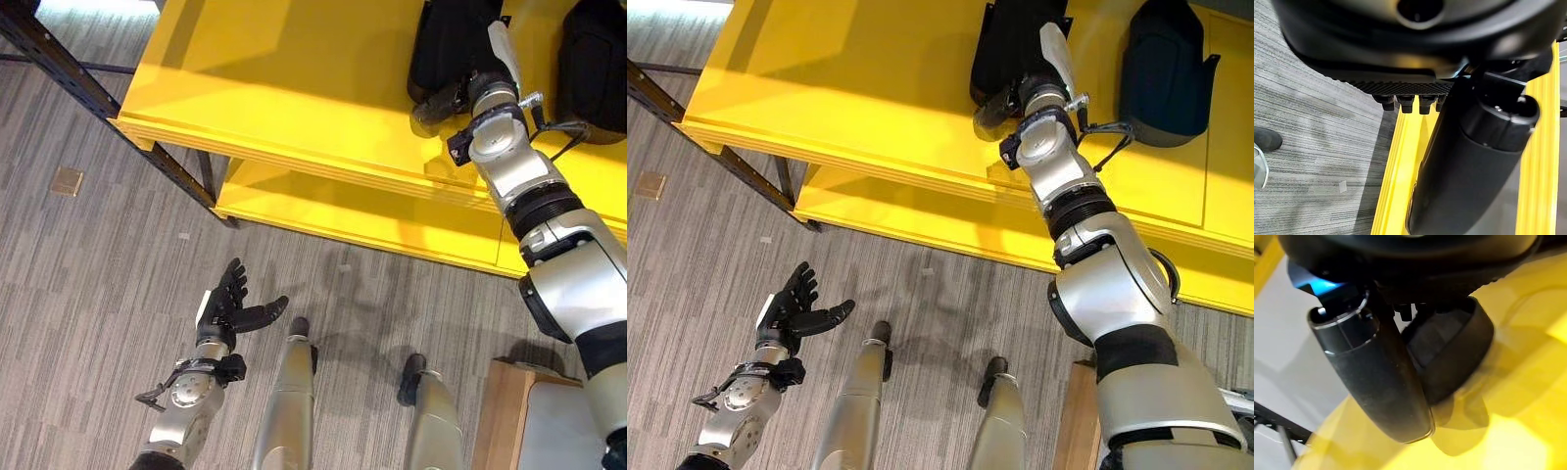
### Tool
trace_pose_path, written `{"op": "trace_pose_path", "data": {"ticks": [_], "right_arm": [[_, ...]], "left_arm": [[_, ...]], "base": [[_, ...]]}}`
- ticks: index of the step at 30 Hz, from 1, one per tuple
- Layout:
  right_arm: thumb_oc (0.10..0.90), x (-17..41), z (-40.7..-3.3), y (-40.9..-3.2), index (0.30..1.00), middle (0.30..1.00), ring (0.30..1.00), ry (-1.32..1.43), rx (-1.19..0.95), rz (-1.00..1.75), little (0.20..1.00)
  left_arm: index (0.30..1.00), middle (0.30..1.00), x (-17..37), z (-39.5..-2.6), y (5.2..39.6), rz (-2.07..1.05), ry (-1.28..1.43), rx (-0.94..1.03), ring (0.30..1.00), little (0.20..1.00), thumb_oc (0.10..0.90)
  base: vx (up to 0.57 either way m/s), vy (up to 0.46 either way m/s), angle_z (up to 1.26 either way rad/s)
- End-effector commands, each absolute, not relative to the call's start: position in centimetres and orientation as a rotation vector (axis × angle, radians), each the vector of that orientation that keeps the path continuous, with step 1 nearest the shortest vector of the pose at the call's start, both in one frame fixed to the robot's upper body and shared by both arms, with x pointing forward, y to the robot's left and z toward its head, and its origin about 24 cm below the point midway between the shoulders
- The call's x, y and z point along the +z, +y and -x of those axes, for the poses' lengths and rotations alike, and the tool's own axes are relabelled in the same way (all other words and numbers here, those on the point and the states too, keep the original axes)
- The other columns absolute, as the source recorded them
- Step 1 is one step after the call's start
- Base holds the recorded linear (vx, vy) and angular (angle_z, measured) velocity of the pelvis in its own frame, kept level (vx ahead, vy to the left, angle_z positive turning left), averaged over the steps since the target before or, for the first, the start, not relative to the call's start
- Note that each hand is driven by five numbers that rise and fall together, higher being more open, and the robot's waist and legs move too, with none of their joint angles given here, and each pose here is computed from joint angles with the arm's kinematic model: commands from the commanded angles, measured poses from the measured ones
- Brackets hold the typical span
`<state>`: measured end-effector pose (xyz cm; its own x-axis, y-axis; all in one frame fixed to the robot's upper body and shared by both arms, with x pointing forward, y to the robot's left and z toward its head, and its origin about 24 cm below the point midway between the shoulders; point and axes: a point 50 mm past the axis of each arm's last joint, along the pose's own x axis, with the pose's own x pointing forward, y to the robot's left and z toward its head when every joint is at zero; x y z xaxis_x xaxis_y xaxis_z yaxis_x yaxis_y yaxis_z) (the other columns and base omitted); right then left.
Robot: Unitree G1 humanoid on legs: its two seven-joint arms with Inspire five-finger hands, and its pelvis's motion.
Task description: Move parts from the plastic box to the shelf.
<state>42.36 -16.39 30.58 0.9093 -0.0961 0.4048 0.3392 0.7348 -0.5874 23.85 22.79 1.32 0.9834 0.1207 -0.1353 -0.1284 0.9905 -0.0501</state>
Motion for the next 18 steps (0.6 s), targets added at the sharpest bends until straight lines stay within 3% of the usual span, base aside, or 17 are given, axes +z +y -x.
{"op": "trace_pose_path", "data": {"ticks": [1, 13, 18], "right_arm": [[0.900, 37.8, -39.9, -17.1, 1.000, 1.000, 1.000, -0.661, -0.327, 0.690, 1.000], [0.900, 38.5, -38.1, -14.0, 1.000, 1.000, 1.000, -0.832, -0.191, 0.637, 1.000], [0.900, 37.5, -36.1, -14.3, 1.000, 1.000, 1.000, -0.924, -0.088, 0.434, 1.000]], "left_arm": [[1.000, 1.000, 5.1, -24.9, 24.5, 0.028, -0.065, 0.148, 1.000, 1.000, 0.900], [1.000, 1.000, 5.1, -24.8, 24.7, 0.035, -0.066, 0.168, 1.000, 1.000, 0.900], [1.000, 1.000, 5.1, -24.9, 24.6, 0.037, -0.067, 0.181, 1.000, 1.000, 0.900]], "base": [[0.00, 0.000, 0.00], [0.00, 0.000, 0.00], [0.00, 0.000, 0.00]]}}
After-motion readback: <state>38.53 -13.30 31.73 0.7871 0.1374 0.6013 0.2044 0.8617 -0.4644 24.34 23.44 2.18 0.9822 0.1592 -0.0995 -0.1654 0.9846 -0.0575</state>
